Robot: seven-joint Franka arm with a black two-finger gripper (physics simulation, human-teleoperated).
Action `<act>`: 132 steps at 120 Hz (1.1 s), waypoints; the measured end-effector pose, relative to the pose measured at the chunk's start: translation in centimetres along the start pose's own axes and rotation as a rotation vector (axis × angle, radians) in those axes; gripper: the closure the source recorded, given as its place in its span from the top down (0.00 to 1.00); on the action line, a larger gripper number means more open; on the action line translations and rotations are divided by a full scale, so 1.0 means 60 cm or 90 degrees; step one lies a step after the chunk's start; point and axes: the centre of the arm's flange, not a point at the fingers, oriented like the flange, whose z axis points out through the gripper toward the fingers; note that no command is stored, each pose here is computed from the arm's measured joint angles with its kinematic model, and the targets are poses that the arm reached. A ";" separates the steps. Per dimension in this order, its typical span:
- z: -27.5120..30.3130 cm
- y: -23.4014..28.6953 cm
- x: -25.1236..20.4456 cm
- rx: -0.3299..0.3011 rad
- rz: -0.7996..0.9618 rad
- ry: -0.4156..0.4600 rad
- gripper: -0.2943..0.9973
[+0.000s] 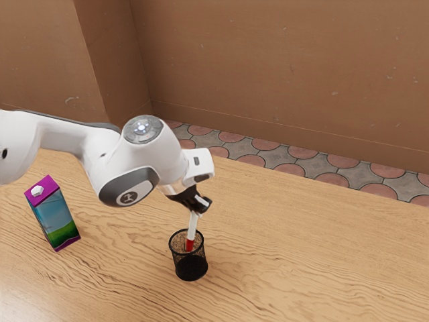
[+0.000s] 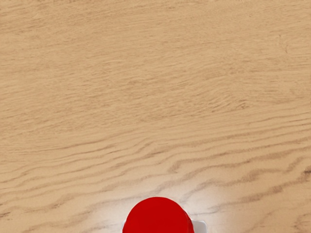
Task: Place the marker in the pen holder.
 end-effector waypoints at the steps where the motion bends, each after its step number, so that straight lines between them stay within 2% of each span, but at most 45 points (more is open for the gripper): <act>1: 0.000 0.000 0.000 0.000 0.000 0.001 0.18; 6: 0.000 -0.002 0.001 -0.001 -0.002 0.003 0.20; 30: -0.002 -0.013 0.005 -0.007 -0.005 0.009 0.52; 50: -0.002 -0.020 0.006 -0.007 -0.003 0.011 0.66; 68: -0.031 -0.029 0.017 -0.001 -0.004 0.027 0.72; 82: -0.080 -0.085 0.070 -0.003 -0.079 0.043 0.74; 107: -0.261 -0.212 0.203 0.001 -0.215 0.015 0.76; 120: -0.356 -0.297 0.228 0.017 -0.258 -0.005 0.76; 132: -0.432 -0.336 0.239 0.024 -0.271 -0.025 0.77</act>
